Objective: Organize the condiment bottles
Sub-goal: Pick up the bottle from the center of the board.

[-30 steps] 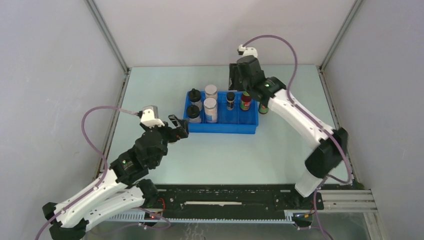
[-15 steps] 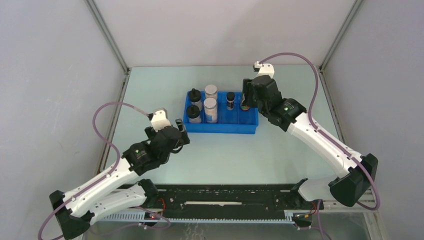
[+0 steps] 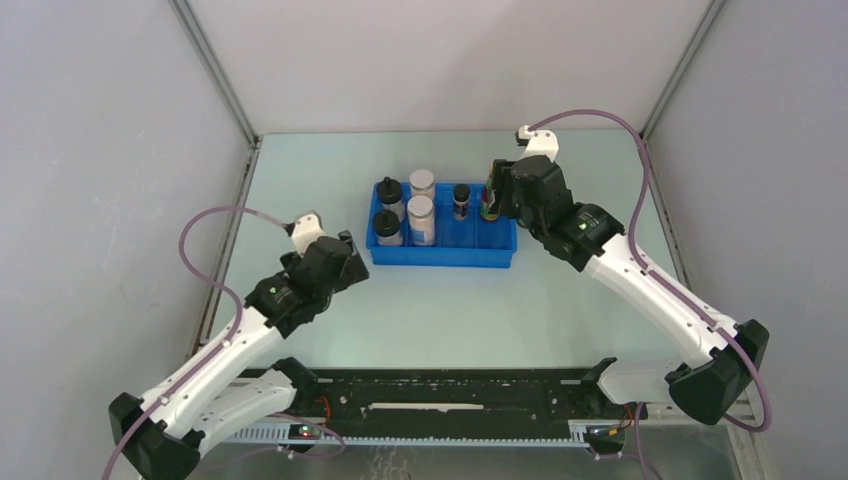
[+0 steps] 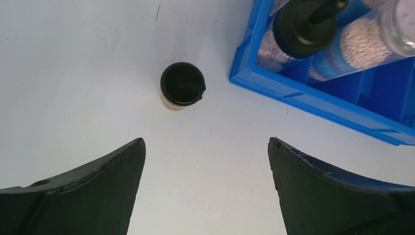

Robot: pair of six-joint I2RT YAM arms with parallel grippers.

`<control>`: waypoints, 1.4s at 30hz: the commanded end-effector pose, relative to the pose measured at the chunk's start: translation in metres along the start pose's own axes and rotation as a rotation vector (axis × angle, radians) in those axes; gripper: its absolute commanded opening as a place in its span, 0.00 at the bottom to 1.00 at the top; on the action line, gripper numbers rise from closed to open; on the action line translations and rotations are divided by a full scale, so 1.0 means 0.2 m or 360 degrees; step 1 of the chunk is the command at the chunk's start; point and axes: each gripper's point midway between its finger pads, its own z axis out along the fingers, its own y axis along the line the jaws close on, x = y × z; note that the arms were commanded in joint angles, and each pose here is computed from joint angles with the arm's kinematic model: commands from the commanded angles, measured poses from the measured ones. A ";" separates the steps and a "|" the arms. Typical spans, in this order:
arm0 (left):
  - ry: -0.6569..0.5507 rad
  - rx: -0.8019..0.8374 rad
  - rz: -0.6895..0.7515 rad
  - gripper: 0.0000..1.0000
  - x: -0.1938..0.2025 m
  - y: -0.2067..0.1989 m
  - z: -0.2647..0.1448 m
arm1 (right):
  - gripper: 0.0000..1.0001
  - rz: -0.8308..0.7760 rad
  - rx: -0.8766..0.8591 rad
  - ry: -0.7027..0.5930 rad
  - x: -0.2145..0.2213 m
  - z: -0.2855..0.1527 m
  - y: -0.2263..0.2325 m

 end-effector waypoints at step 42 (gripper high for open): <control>-0.1022 0.1203 0.0215 1.00 -0.77 -0.17 -1.08 | 0.74 -0.1087 -0.1519 0.0300 0.71 -0.09 1.57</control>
